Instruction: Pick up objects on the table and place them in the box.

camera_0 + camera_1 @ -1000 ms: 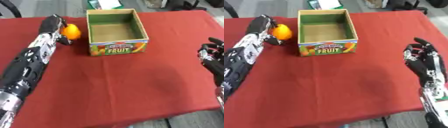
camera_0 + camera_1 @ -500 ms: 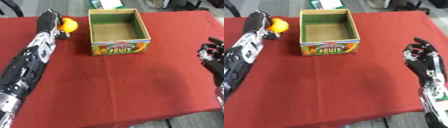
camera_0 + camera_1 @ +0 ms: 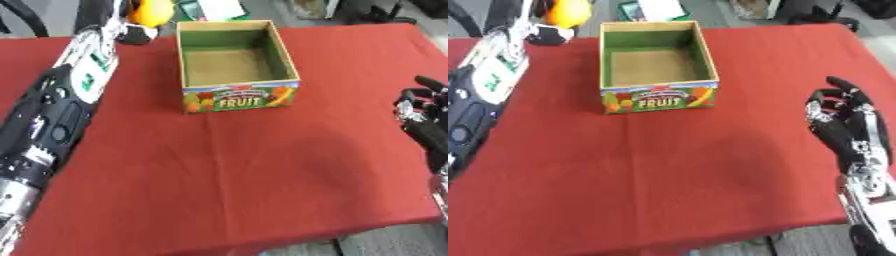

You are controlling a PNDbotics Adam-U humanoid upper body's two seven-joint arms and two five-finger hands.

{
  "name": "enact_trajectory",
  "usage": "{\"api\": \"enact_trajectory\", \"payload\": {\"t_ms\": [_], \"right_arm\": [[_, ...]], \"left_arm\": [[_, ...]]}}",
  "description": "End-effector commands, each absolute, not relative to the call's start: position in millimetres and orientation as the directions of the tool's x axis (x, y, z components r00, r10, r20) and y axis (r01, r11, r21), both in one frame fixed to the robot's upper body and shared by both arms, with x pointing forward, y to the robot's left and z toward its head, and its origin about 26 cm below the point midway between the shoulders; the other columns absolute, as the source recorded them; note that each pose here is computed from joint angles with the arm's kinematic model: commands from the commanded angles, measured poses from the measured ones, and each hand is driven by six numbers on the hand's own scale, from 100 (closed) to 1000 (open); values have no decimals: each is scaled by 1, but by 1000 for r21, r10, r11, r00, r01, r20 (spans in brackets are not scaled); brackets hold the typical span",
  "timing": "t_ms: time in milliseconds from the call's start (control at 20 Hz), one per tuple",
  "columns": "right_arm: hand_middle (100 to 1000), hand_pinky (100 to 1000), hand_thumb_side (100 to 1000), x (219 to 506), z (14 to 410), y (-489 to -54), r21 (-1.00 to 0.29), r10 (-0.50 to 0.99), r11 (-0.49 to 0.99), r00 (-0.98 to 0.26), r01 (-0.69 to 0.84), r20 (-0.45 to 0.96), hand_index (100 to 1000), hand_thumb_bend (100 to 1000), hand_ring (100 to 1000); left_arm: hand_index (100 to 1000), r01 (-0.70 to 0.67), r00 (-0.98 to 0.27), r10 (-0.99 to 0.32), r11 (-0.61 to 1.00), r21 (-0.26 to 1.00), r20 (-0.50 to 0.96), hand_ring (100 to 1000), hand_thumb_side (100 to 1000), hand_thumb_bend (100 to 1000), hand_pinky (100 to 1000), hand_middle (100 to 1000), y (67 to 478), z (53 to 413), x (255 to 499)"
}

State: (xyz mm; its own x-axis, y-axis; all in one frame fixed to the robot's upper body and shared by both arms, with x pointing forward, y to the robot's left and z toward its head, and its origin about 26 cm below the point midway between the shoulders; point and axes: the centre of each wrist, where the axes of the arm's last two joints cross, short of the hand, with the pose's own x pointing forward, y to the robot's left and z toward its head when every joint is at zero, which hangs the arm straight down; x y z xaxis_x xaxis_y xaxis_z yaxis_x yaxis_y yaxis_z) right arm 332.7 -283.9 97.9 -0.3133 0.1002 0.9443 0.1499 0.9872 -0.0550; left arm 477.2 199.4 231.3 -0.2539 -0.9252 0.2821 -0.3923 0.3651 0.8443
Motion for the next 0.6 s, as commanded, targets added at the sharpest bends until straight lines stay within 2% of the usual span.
{"api": "enact_trajectory", "payload": {"t_ms": [50, 350, 600], "right_arm": [[617, 634, 100, 334, 106, -287, -63, 109, 988, -336, 144, 936, 809, 100, 616], [617, 633, 100, 336, 107, -283, -58, 101, 989, -340, 132, 935, 809, 100, 616], [617, 634, 100, 336, 107, -281, -51, 92, 990, -342, 128, 935, 809, 100, 616]], "left_arm": [[385, -381, -353, -901, 384, 841, 252, 414, 100, 537, 530, 296, 177, 253, 471], [422, -255, -399, -892, 329, 909, 211, 453, 100, 531, 556, 332, 148, 216, 474], [515, -175, -387, -906, 255, 951, 171, 530, 100, 584, 594, 435, 145, 182, 478]]}}
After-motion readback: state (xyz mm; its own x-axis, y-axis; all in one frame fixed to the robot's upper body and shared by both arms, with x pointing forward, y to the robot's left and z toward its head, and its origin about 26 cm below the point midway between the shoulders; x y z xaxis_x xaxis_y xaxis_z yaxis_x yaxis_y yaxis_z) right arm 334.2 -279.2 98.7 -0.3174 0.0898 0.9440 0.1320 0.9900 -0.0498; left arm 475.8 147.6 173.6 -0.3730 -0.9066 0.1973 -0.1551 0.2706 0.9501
